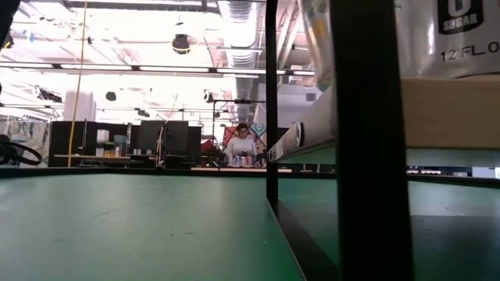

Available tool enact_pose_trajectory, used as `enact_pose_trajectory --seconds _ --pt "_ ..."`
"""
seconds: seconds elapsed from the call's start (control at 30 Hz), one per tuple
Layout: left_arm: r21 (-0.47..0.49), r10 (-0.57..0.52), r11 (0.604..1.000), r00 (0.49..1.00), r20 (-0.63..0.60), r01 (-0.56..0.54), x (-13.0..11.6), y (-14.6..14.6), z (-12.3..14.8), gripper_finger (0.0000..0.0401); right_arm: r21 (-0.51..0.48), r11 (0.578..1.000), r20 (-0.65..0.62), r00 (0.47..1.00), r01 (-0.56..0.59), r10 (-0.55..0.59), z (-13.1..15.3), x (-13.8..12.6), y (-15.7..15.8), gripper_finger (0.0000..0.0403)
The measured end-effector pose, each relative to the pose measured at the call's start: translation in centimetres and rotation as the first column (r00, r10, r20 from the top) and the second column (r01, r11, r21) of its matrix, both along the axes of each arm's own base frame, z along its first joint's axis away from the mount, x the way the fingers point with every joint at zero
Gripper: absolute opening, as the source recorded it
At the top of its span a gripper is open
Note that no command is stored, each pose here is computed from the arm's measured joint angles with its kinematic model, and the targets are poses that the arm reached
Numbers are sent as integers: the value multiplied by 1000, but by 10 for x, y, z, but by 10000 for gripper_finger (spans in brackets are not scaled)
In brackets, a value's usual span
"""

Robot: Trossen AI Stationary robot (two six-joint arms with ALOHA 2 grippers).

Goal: Place canned beverage on shelf
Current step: Put the white yellow soda can on the shelf aligned with the other white yellow soda can

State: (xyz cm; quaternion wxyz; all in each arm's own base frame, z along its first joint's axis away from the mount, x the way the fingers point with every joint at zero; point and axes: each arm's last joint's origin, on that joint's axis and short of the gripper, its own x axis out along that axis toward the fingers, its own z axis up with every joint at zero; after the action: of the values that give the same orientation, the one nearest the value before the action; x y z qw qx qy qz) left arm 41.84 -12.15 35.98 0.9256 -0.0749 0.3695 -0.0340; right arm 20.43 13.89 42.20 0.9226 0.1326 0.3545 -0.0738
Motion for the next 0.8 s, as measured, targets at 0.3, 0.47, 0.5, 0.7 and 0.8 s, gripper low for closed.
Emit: enact_pose_trajectory --seconds 0.3,0.47,0.5,0.7,0.8 --pt "-10 4 1000 1000 9 -4 7 -14 -12 231 -15 1000 -12 1000 22 -22 0 1 -8 22" --pt "-12 -7 1000 999 -47 6 12 -16 -26 231 -14 1000 -13 1000 25 -25 0 2 -9 22" --pt "-16 -11 1000 999 -47 10 14 -18 -29 231 -14 1000 -13 1000 25 -25 0 2 -9 22" --pt "-24 -31 999 997 -70 29 15 -21 -35 231 -12 1000 -12 1000 22 -22 0 2 -8 22" --pt "-18 -28 999 996 -81 27 15 -21 -36 231 -11 1000 -12 1000 22 -22 0 2 -8 22"
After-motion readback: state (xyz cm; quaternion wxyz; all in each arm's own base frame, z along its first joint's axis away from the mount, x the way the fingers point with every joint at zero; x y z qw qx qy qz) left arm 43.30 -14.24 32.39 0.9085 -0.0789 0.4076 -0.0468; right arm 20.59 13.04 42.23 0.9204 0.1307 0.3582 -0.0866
